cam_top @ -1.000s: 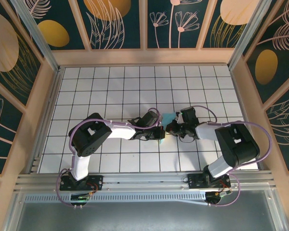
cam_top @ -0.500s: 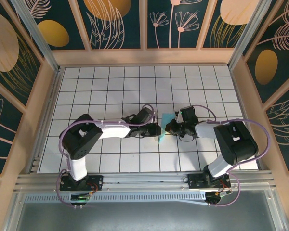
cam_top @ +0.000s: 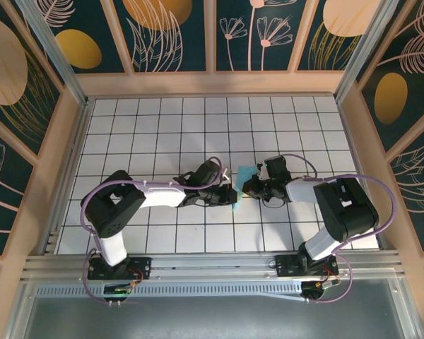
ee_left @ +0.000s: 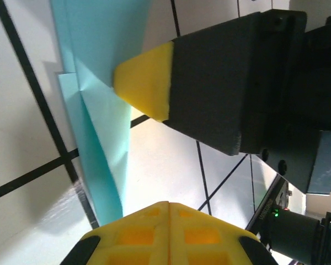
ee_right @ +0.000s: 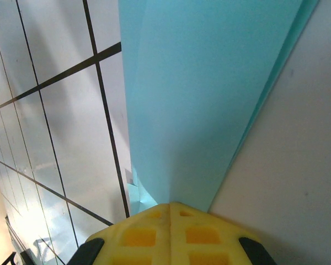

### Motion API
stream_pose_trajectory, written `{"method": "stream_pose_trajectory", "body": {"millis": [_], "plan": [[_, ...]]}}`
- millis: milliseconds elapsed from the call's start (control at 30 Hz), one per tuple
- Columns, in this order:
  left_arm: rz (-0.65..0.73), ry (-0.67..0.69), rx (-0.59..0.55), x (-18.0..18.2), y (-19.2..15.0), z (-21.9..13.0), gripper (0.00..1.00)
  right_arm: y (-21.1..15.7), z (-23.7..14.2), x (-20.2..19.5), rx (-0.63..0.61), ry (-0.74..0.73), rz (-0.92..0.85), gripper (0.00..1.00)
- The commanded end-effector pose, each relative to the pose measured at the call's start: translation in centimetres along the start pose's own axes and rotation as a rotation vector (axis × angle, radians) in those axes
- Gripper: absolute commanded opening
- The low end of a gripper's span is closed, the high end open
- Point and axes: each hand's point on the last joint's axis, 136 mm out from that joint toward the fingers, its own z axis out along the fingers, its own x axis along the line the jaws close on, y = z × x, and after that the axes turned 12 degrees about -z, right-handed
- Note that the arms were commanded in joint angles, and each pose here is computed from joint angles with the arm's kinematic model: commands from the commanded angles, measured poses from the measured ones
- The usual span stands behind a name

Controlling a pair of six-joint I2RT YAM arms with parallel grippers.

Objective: Fold a paper plane with a square sheet of paper (fold left side to right side)
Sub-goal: Fold the wing for the fifth time at the center of the table.

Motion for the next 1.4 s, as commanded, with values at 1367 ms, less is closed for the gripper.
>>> {"method": "stream_pose_trajectory", "body": {"millis": [1367], "plan": [[-0.037,0.073,0.056,3.2,-0.9,2.5,0.07,-3.9,0.2,-5.3,0.110,-0.210,0.059,0.00]]}}
